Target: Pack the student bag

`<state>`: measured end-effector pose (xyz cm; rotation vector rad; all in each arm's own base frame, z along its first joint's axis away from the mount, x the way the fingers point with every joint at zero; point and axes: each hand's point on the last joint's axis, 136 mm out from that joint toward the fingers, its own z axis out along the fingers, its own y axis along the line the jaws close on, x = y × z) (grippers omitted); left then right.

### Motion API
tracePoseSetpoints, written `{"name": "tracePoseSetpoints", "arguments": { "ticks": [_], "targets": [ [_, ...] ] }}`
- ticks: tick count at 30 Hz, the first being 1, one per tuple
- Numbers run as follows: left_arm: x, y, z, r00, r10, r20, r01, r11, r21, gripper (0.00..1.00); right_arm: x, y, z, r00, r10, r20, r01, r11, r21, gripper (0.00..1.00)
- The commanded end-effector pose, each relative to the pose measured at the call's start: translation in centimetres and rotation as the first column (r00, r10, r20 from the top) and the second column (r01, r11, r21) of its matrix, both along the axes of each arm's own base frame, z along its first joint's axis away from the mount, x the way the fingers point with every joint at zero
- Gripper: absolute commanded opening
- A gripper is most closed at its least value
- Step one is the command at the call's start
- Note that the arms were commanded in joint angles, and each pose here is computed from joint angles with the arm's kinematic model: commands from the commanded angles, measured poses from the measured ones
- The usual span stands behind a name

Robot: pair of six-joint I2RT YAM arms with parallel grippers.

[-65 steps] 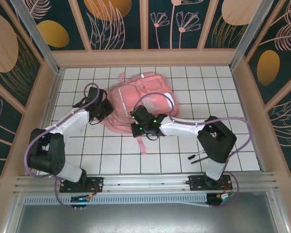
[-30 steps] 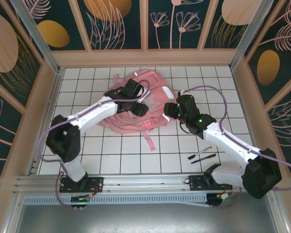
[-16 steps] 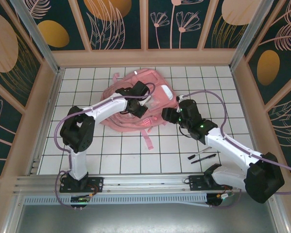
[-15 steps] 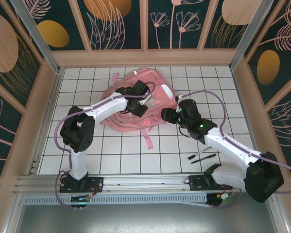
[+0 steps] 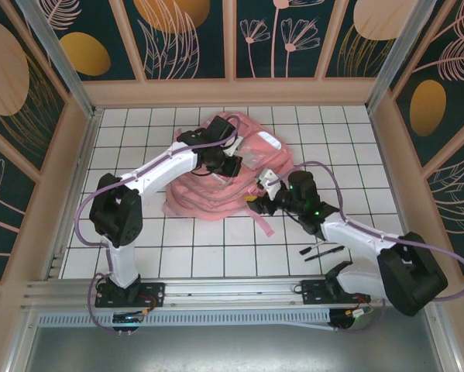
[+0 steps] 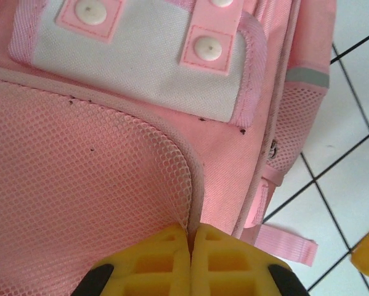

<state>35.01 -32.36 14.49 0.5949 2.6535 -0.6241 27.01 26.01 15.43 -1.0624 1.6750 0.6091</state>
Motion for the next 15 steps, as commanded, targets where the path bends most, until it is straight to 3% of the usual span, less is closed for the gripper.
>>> {"name": "tracePoseSetpoints", "arguments": {
  "ticks": [1,7,10,15],
  "targets": [
    [-0.5,-1.8,4.0,1.0,0.015,-0.008,-0.017,0.983,-0.181,0.0,1.3,1.7,1.8,0.963,0.126,0.238,-0.12,0.992,-0.041,0.58],
    [-0.8,-2.4,4.2,0.999,0.015,-0.033,-0.022,0.973,-0.228,0.0,2.9,2.7,0.1,0.958,0.151,0.244,-0.135,0.988,-0.081,0.58],
    [-1.0,-2.6,4.5,0.999,0.012,-0.035,-0.02,0.969,-0.246,0.0,3.0,3.0,-0.7,0.959,0.166,0.231,-0.15,0.985,-0.088,0.51],
    [-0.7,-2.6,4.6,0.999,0.039,-0.03,-0.046,0.963,-0.266,0.0,1.8,3.6,-2.1,0.951,0.209,0.229,-0.182,0.974,-0.134,0.13]
  ]
}}
